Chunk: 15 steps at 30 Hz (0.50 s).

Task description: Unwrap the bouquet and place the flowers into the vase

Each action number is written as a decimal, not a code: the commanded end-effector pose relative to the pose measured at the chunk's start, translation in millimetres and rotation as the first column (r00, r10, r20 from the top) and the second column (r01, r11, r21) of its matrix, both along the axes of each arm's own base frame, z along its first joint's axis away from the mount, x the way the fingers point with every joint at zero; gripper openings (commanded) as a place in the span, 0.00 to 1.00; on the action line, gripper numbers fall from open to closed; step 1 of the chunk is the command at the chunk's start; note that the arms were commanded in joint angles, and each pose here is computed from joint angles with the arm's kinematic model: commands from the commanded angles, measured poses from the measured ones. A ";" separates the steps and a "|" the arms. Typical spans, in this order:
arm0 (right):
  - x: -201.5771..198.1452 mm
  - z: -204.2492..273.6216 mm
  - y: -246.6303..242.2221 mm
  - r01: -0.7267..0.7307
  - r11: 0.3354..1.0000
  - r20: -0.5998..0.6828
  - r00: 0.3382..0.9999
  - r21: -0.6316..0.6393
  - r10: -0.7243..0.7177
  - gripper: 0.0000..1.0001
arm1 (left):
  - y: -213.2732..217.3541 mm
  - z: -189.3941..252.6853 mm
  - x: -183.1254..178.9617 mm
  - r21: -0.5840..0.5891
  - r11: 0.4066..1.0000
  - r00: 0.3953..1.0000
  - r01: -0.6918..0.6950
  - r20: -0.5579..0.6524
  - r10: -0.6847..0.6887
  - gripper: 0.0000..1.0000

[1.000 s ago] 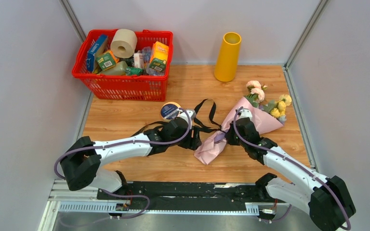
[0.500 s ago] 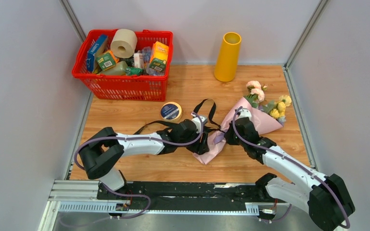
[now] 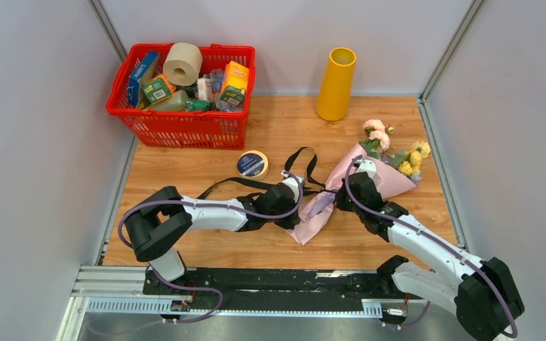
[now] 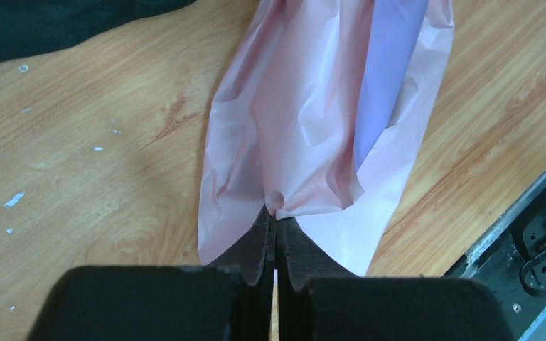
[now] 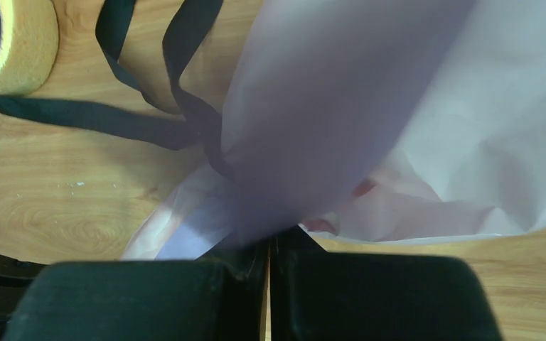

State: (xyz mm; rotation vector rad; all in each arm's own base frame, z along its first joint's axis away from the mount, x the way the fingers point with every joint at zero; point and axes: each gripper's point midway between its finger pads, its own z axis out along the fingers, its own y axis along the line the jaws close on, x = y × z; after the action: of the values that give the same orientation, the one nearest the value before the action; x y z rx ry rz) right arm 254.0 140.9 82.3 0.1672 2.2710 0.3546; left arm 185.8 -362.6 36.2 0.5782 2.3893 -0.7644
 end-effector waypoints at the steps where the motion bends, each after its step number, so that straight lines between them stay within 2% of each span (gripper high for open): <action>1: 24.4 51.7 -18.2 0.131 0.991 0.166 0.977 0.007 -0.130 0.00 | 18.8 -16.6 -2.7 0.102 0.993 0.998 -0.055 -0.021 0.057 0.00; 10: 27.4 83.3 -58.6 0.296 0.953 0.230 0.934 -0.066 -0.274 0.00 | 32.6 -25.9 -3.9 0.170 0.981 0.995 -0.092 -0.020 0.097 0.00; 15: 30.9 110.3 -70.3 0.353 0.934 0.278 0.903 -0.053 -0.326 0.00 | 35.8 -30.0 -4.8 0.186 0.977 0.994 -0.103 -0.022 0.109 0.00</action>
State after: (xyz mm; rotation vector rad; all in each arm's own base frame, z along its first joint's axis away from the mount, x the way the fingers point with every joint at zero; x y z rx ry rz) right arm 269.3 92.6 137.2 0.3208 2.1165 0.1214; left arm 191.4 -355.5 33.2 0.4933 2.4090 -0.6785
